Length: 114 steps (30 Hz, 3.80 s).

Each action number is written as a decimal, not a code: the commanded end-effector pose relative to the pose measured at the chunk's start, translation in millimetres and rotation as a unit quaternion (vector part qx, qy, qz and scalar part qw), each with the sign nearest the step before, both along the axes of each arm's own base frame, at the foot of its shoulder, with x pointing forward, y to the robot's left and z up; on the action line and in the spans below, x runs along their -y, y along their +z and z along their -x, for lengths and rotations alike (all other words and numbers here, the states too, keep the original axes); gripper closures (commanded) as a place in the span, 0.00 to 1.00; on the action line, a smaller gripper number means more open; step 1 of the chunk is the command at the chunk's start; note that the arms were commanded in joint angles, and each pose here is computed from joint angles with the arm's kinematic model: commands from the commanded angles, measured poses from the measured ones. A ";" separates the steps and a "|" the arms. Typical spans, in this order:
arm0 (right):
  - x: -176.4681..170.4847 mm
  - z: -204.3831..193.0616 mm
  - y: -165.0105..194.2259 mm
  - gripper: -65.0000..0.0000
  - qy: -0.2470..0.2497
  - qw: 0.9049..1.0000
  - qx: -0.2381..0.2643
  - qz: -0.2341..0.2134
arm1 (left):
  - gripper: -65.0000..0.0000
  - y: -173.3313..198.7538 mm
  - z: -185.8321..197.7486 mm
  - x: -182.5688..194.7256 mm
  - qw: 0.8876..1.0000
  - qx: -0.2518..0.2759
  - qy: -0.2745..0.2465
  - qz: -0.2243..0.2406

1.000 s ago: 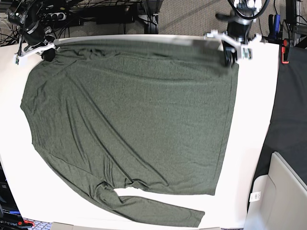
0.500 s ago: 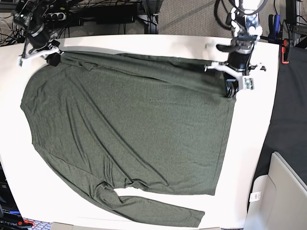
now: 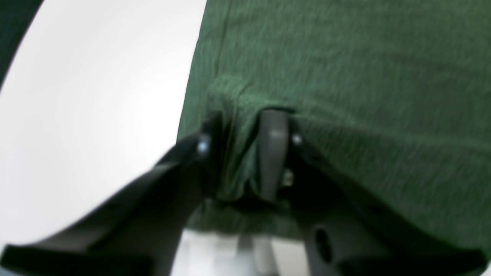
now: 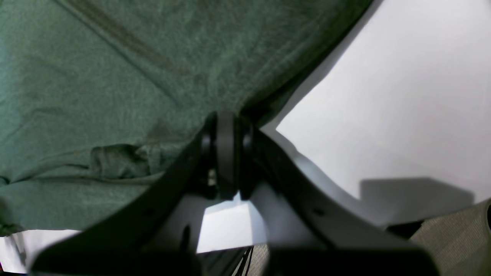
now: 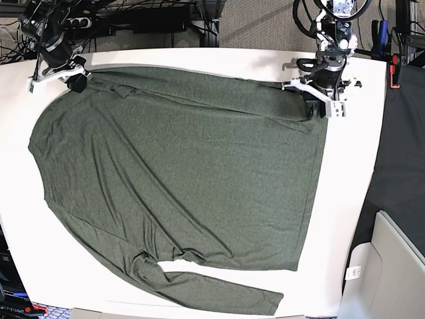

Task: Fold the T-shirt properly
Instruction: 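Grasp the shoulder corners with both grippers and pull them apart, then lift the shoulder edge with both grippers and drag it to straighten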

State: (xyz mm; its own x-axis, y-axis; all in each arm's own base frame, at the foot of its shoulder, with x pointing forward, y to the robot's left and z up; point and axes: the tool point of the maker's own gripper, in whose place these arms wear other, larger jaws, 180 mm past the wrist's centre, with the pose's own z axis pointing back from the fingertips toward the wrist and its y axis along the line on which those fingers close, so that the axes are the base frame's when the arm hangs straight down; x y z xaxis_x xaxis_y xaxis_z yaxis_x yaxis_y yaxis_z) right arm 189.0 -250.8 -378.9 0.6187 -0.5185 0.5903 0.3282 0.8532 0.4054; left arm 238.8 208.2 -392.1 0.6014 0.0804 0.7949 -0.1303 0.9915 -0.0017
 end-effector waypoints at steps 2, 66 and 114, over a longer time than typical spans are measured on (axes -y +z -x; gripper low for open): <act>3.4 -5.2 9.3 1.00 0.000 1.000 0.018 0.007 | 0.69 10.4 -0.8 -21.8 0.999 0.012 0.045 -0.009; 26.7 10.6 15.2 1.00 -0.026 0.999 0.017 0.014 | 1.00 -6.5 53.7 -20.1 0.951 -0.104 0.143 0.253; 55.2 -112.5 54.2 1.00 0.017 0.992 0.109 0.057 | 1.00 59.3 -50.6 -32.8 0.951 0.023 0.125 0.281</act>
